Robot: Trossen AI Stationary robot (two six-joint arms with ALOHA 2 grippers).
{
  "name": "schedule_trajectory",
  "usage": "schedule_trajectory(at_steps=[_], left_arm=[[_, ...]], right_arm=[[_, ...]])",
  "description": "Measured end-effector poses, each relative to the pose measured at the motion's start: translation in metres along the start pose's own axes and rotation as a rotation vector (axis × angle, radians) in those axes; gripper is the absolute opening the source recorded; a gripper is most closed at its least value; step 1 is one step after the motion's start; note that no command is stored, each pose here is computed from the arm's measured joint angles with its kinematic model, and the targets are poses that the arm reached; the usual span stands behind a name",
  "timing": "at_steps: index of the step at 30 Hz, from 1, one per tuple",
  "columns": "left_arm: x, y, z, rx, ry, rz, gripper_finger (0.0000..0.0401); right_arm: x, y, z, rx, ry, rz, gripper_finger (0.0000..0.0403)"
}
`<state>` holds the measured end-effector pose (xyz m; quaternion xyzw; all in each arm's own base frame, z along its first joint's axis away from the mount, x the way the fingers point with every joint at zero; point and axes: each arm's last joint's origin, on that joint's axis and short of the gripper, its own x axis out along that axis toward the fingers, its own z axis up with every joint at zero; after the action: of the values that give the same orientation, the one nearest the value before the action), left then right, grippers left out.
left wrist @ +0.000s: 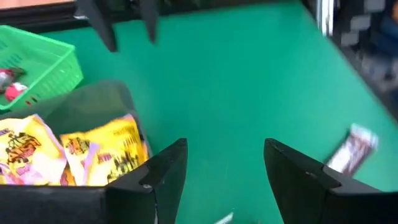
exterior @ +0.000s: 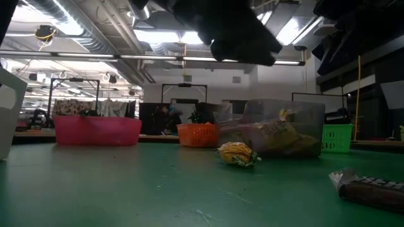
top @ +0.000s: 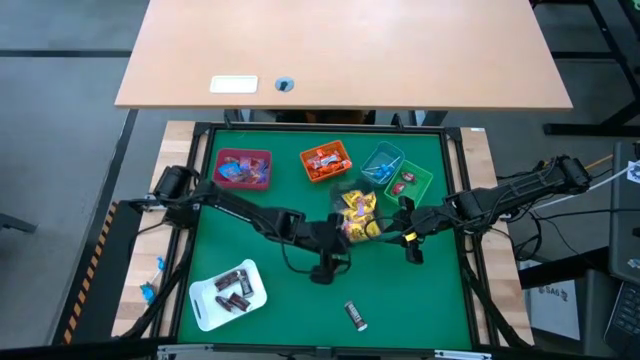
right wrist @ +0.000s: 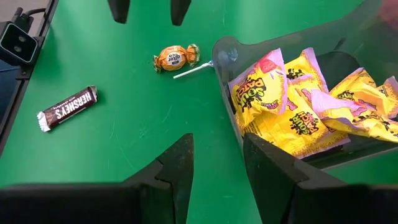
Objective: Sort candy
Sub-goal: Put the orange chocolate into the green bin
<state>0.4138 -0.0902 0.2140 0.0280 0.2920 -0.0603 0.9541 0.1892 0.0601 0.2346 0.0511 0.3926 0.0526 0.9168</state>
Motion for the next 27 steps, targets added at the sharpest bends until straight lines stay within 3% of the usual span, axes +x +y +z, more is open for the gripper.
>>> schedule_trajectory(at_steps=[7,10,13,27], left_arm=[[0.010,-0.015,-0.019,0.291,0.117,-0.039,0.0198],[0.017,-0.019,-0.027,0.362,0.142,-0.093,0.0197],[0.024,-0.021,-0.038,0.392,0.186,-0.146,0.0197],[0.026,-0.017,-0.052,0.469,0.302,-0.173,0.0197]], right_arm=[[0.000,0.000,0.000,0.000,0.002,0.000,0.0138],[0.000,0.000,0.000,-0.001,0.003,0.000,0.0138],[0.000,0.000,0.000,-0.001,0.005,-0.001,0.0138],[0.000,0.000,0.000,-0.001,0.006,-0.001,0.0138]])
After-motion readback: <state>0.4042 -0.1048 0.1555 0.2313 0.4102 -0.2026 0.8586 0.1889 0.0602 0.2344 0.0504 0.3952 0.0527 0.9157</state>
